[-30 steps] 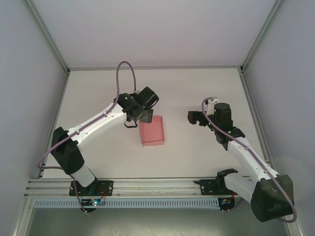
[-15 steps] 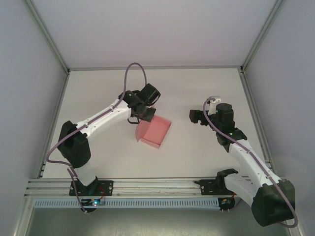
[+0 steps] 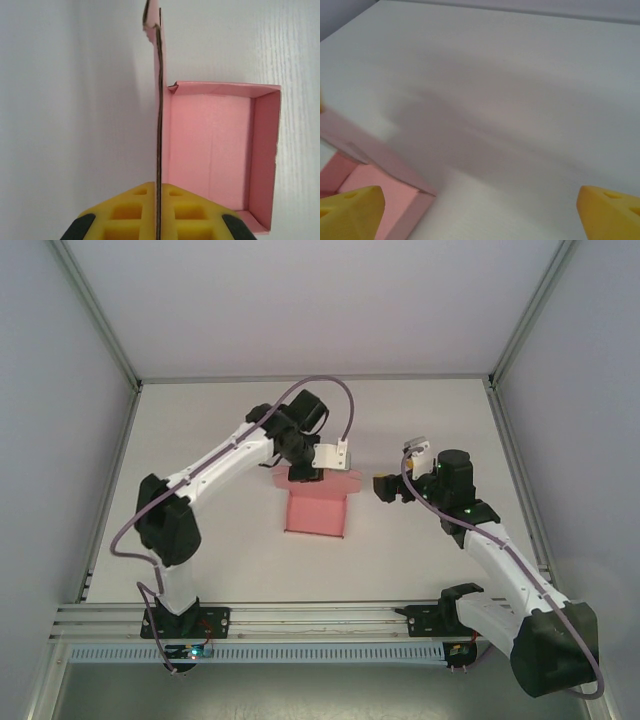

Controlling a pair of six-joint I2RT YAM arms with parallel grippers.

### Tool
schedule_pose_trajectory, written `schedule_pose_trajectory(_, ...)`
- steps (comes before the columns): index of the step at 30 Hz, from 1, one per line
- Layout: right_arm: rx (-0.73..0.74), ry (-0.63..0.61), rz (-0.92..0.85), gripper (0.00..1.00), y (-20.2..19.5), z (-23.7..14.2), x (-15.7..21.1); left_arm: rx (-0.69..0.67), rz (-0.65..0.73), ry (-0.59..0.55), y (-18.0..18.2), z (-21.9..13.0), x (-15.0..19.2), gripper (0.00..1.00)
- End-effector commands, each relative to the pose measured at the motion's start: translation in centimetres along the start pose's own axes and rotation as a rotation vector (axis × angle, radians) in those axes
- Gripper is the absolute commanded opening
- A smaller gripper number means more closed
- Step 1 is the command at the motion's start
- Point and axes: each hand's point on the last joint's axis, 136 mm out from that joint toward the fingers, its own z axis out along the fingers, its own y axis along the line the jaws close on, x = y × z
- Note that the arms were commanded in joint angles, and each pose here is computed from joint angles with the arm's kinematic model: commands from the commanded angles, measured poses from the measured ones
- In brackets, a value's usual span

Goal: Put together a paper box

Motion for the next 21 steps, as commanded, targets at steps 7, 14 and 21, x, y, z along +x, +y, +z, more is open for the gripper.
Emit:
schedule_pose_trajectory(7, -0.114, 0.018, -0.13, 0.98, 1.7, 0.5, 0.7, 0.085, 0.066, 0.057, 0.4, 1.5, 1.2, 0.14)
schedule_pose_trajectory(14, -0.178, 0.096, -0.19, 0.94, 3.1, 1.8, 0.9, -0.039, -0.032, 0.064, 2.4, -1.0, 1.9, 0.89)
schedule_pose_trajectory(21, -0.207, 0.179, -0.283, 0.92, 4.9, 3.6, 1.0, -0.053, -0.193, 0.107, 2.4, -2.4, 7.4, 0.9)
